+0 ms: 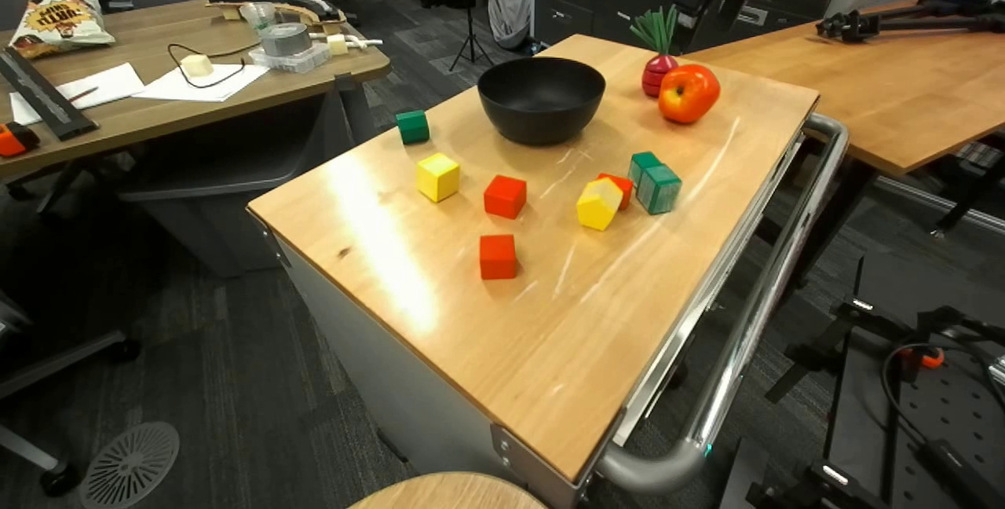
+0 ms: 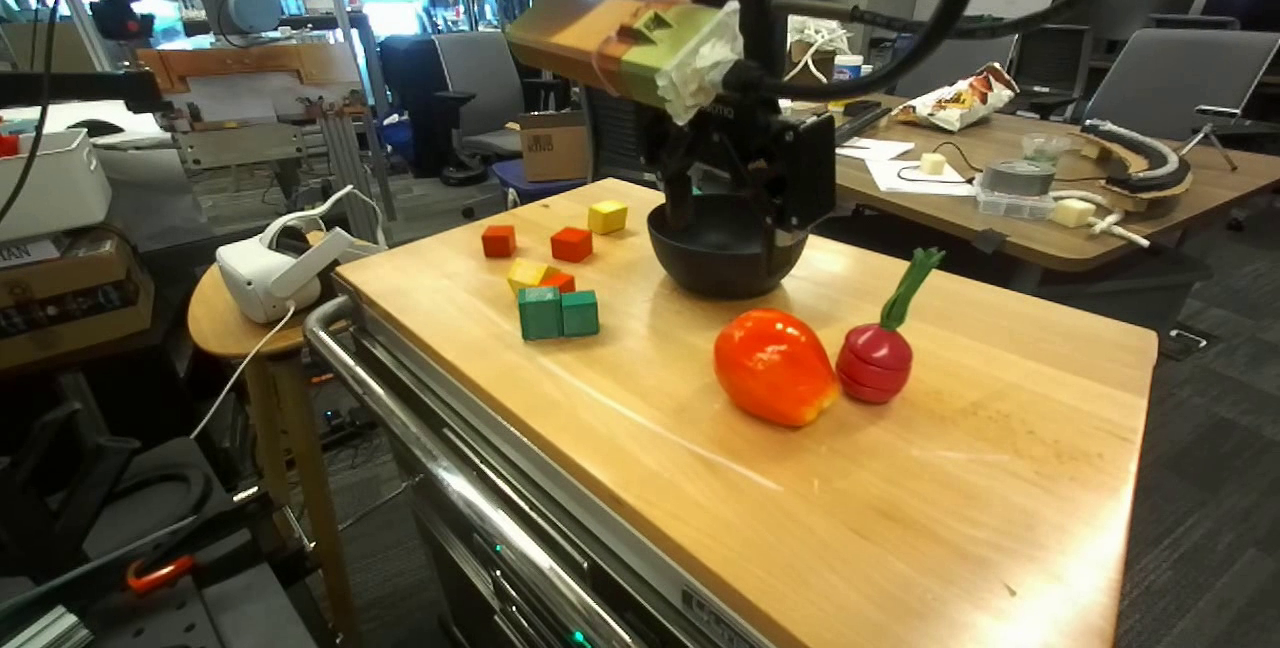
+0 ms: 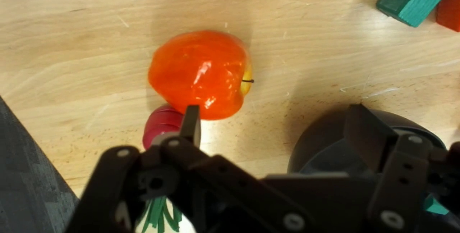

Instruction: Move the apple to the top right corner of the countertop, place all the blocks inside the black bowl, put the radish in the bowl

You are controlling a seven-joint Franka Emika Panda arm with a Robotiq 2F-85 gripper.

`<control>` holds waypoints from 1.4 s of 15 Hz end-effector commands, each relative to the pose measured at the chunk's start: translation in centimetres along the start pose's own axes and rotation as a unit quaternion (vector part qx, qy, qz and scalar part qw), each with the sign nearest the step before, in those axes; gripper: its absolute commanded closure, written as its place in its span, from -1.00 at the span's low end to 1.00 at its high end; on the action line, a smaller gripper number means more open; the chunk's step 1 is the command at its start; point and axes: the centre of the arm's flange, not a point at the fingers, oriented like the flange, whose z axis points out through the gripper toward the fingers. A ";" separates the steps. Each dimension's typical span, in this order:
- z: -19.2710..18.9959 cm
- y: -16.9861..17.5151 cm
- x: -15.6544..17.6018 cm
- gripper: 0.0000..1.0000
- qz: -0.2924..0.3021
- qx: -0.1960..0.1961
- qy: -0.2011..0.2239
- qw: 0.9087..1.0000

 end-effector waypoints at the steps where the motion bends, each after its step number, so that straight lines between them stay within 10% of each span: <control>1: 1.1 1.3 0.4 -1.00 0.017 -0.031 -0.015 0.999; 19: 7.7 0.7 1.0 -1.00 -0.008 -0.018 -0.031 0.999; 21: 8.0 0.5 1.0 -0.51 -0.009 -0.018 -0.036 0.999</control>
